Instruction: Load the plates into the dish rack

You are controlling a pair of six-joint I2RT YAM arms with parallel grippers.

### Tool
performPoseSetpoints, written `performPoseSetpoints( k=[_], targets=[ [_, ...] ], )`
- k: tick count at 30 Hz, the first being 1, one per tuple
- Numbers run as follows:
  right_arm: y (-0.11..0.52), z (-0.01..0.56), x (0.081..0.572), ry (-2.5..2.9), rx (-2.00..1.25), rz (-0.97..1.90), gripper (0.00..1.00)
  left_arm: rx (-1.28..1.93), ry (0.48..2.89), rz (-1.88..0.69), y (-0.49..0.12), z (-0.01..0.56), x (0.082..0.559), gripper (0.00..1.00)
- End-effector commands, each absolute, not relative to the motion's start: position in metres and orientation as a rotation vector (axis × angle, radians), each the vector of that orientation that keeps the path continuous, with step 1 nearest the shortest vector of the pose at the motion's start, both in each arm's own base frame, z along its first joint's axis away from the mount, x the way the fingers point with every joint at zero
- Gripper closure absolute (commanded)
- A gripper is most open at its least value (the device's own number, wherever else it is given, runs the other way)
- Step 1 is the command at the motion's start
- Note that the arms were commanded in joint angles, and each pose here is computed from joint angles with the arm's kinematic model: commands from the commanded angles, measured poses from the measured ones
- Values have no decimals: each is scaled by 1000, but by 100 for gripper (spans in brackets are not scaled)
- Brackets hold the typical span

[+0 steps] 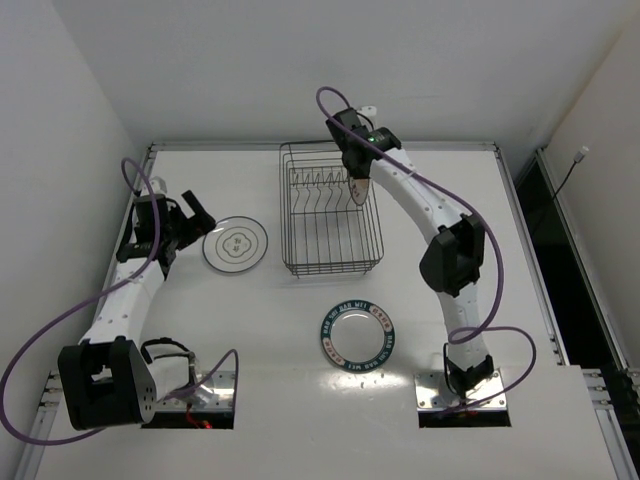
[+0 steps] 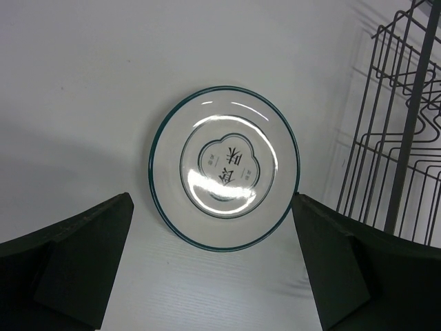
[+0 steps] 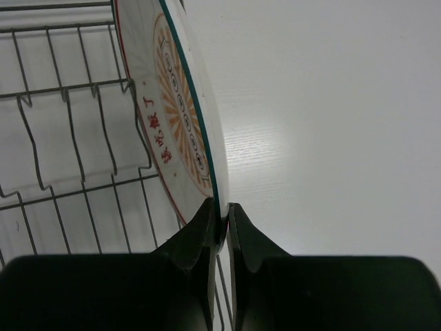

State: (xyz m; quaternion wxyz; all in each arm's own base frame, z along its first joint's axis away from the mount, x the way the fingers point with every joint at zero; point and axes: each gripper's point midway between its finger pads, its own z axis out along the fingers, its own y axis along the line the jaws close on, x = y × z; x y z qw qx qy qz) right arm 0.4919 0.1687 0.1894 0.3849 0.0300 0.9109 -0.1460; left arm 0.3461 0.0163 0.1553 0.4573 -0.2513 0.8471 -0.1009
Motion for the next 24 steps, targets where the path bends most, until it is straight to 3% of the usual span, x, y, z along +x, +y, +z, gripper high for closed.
performPoseSetpoints(
  k=[1, 5, 11, 18, 24],
  targets=[
    [172, 172, 474, 2384, 8, -424, 100, -577, 2048, -269, 13, 175, 355, 0],
    [181, 171, 471, 2410, 0, -345, 94, -580, 2056, -268, 13, 171, 356, 0],
    [191, 219, 459, 2359, -4, -175, 91, -555, 2095, -307, 6, 163, 359, 0],
    [180, 252, 447, 2350, 6, -63, 68, -548, 2176, -341, 0, 143, 360, 0],
    [158, 267, 433, 2362, -3, -43, 66, -554, 2239, -343, -2, 125, 360, 0]
  ],
)
